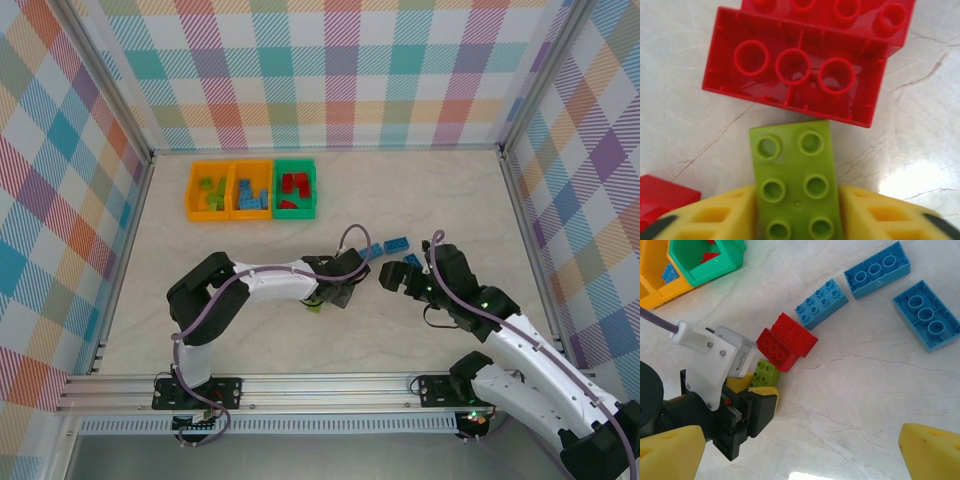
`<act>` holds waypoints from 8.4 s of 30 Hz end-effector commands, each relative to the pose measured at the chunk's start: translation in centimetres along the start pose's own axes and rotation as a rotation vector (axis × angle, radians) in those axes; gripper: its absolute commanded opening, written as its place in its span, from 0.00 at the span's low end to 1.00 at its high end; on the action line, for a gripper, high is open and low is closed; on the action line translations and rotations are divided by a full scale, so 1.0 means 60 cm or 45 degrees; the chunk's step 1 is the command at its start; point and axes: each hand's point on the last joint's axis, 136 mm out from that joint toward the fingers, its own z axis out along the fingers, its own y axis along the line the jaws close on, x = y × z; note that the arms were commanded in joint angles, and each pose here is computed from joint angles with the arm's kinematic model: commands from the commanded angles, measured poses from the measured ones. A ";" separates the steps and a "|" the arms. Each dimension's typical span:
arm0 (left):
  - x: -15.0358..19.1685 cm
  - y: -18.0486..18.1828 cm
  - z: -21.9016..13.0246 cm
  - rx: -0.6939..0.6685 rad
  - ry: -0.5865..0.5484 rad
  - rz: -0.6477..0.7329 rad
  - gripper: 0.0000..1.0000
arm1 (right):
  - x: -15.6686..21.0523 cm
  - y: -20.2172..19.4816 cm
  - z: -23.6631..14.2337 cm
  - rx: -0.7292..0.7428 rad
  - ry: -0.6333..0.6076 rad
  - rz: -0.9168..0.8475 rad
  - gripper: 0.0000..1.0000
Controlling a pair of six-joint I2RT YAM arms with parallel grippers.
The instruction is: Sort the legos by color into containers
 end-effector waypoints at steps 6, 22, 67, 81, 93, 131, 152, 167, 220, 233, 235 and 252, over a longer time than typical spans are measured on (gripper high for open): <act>-0.052 0.013 -0.082 0.123 -0.195 -0.101 0.26 | -0.009 0.035 -0.007 -0.145 -0.024 -0.055 1.00; -0.157 0.505 -0.227 -0.224 -0.492 -0.791 0.26 | -0.013 0.123 -0.004 -0.494 -0.013 -0.190 1.00; -0.115 0.259 -0.436 0.369 -0.714 -0.219 0.59 | -0.136 -0.033 0.067 0.271 -0.074 -0.243 1.00; 0.009 0.181 -0.452 0.497 -0.582 0.329 0.97 | -0.078 -0.174 0.193 0.530 0.367 -0.142 0.88; 0.038 0.156 -0.430 0.593 -0.579 0.452 1.00 | -0.039 -0.193 0.231 0.526 0.457 -0.071 0.45; 0.033 0.345 -0.459 -0.183 -0.788 0.077 1.00 | -0.200 0.506 0.479 -0.703 -0.165 -0.764 0.20; 0.028 0.332 -0.448 -0.123 -0.773 0.088 1.00 | -0.243 0.510 0.489 -0.595 -0.040 -0.896 0.74; 0.026 0.330 -0.448 -0.109 -0.763 0.082 1.00 | -0.148 0.438 0.239 -0.610 0.510 -1.322 1.00; 0.024 0.313 -0.434 -0.034 -0.732 0.125 1.00 | 0.139 0.129 0.367 0.160 0.617 -0.602 0.51; 0.026 0.214 -0.467 0.361 -0.844 0.364 1.00 | 0.087 0.112 0.338 0.250 0.517 -0.613 0.31; 0.034 0.178 -0.484 0.513 -0.897 0.457 1.00 | 0.070 0.145 0.326 0.159 0.467 -0.583 0.29; 0.015 0.321 -0.438 -0.065 -0.775 0.108 1.00 | -0.185 0.400 0.285 -0.283 -0.182 -0.691 0.24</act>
